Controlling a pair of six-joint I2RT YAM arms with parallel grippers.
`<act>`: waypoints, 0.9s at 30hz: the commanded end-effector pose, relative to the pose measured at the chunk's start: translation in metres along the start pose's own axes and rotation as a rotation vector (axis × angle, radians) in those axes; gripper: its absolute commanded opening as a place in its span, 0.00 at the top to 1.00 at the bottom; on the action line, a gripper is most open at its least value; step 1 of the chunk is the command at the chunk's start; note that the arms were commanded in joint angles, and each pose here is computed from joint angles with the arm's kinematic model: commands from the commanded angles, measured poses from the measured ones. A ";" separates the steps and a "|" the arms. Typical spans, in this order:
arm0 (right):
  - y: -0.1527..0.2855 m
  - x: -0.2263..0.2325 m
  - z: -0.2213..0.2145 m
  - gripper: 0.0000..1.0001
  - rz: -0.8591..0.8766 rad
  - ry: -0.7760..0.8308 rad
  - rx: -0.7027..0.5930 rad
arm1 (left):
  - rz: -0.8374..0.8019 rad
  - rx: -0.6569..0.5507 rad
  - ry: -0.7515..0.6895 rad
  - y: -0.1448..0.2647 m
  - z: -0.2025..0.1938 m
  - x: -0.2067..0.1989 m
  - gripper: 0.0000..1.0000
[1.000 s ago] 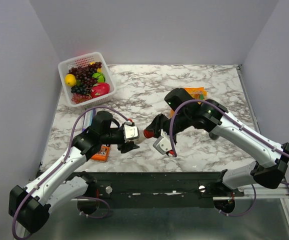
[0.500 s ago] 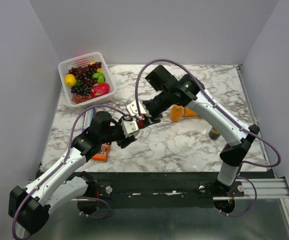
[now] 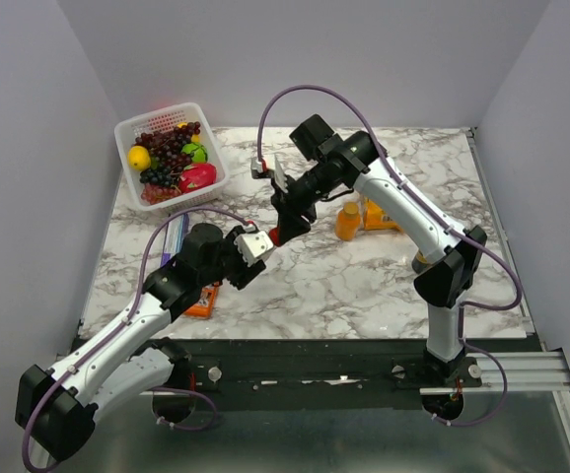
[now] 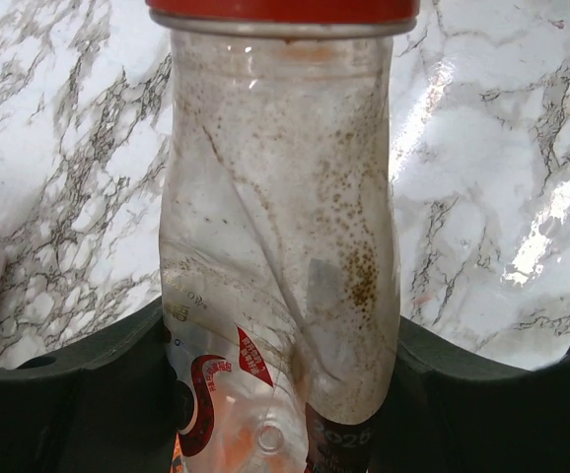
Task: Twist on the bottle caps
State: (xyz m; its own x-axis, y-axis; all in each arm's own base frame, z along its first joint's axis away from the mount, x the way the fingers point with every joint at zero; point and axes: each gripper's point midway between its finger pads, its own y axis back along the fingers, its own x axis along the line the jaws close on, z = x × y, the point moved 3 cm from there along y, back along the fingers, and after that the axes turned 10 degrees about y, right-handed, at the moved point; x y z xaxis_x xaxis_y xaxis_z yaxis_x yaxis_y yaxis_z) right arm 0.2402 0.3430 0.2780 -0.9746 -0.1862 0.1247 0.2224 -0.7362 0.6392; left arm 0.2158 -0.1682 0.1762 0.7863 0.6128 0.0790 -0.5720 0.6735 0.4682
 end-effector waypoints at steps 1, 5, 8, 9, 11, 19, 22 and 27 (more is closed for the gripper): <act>-0.014 0.028 -0.020 1.00 0.079 -0.352 0.116 | 0.120 -0.230 -0.005 0.006 0.057 0.020 1.00; 0.007 0.008 0.002 0.71 -0.037 -0.309 0.043 | 0.069 -0.203 0.024 0.002 0.047 0.012 1.00; 0.034 -0.006 0.014 0.44 -0.161 -0.218 0.004 | 0.007 -0.178 0.052 0.000 0.038 0.001 1.00; 0.042 -0.007 0.015 0.41 -0.182 -0.213 -0.008 | -0.004 -0.175 0.079 0.000 0.037 -0.001 1.00; 0.061 -0.009 0.015 0.37 -0.205 -0.208 -0.050 | -0.054 -0.171 0.103 0.000 0.034 -0.009 1.00; 0.068 0.007 0.019 0.20 -0.147 -0.133 -0.292 | -0.218 -0.234 0.192 -0.001 0.055 -0.030 1.00; 0.066 0.006 0.028 0.14 -0.117 -0.137 -0.346 | -0.239 -0.244 0.203 -0.001 0.062 -0.032 1.00; 0.058 -0.007 0.035 0.01 -0.087 -0.170 -0.385 | -0.263 -0.239 0.203 0.000 0.067 -0.034 1.00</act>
State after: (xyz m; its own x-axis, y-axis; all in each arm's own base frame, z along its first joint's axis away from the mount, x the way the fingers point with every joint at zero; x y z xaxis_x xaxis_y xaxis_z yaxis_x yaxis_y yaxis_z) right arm 0.2504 0.3065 0.3336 -0.9794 0.0276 0.2000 0.0593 -0.9075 0.4158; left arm 0.2065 -0.2075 0.2063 0.8359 0.5167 -0.1850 -0.4534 0.8401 0.2977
